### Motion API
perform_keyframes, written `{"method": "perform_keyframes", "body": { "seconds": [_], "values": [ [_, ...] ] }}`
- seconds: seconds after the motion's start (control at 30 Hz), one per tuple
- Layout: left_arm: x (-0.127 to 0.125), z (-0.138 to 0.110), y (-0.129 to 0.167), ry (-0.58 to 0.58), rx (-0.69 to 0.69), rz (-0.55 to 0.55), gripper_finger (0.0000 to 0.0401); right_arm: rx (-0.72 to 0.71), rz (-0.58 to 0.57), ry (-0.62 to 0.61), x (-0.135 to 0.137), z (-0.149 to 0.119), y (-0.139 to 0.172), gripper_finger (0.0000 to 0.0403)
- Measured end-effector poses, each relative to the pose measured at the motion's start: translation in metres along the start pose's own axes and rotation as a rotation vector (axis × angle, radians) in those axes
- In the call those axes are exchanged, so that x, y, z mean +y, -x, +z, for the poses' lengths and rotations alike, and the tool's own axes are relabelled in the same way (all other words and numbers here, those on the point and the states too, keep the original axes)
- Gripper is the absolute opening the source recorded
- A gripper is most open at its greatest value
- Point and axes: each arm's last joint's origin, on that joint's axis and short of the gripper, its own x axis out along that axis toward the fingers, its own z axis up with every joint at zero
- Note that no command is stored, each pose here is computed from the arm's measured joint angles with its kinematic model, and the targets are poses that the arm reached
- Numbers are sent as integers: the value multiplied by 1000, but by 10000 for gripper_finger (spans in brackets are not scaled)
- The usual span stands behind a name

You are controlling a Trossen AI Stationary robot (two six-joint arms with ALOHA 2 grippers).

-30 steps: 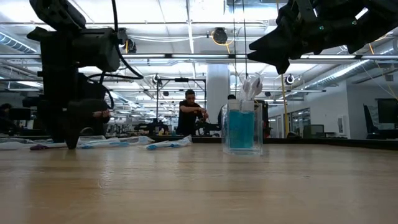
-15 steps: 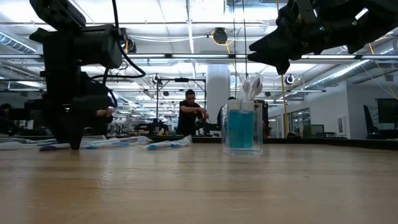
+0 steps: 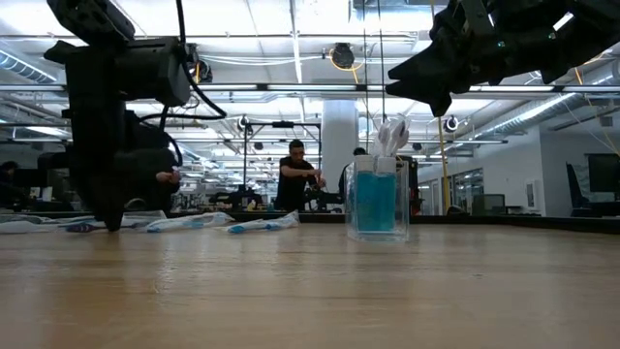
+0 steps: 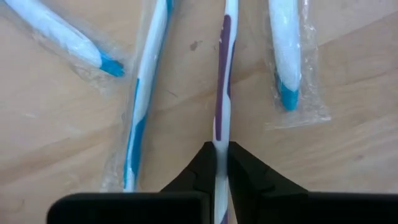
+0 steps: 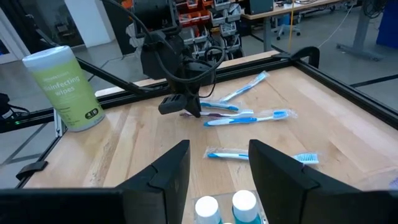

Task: Pick & Place toothbrushing station
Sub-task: Put the violet toothbrush into the transparent organizer

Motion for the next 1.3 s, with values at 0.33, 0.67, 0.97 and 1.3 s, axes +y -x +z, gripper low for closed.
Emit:
{"method": "perform_keyframes", "body": {
  "seconds": [0.33, 0.67, 0.97, 1.3],
  "values": [
    [-25, 9, 45, -121, -125, 24, 15, 1, -1, 0, 0, 0, 0, 155],
    [-57, 17, 98, -294, -434, -31, 17, 2, -4, -1, 0, 0, 0, 155],
    [-75, 38, 104, -409, -582, -175, 15, 17, -8, -20, -1, -2, 0, 155],
    [-100, 69, 128, -663, -766, -584, 15, 13, -7, -21, 0, -1, 0, 155]
  ]
}}
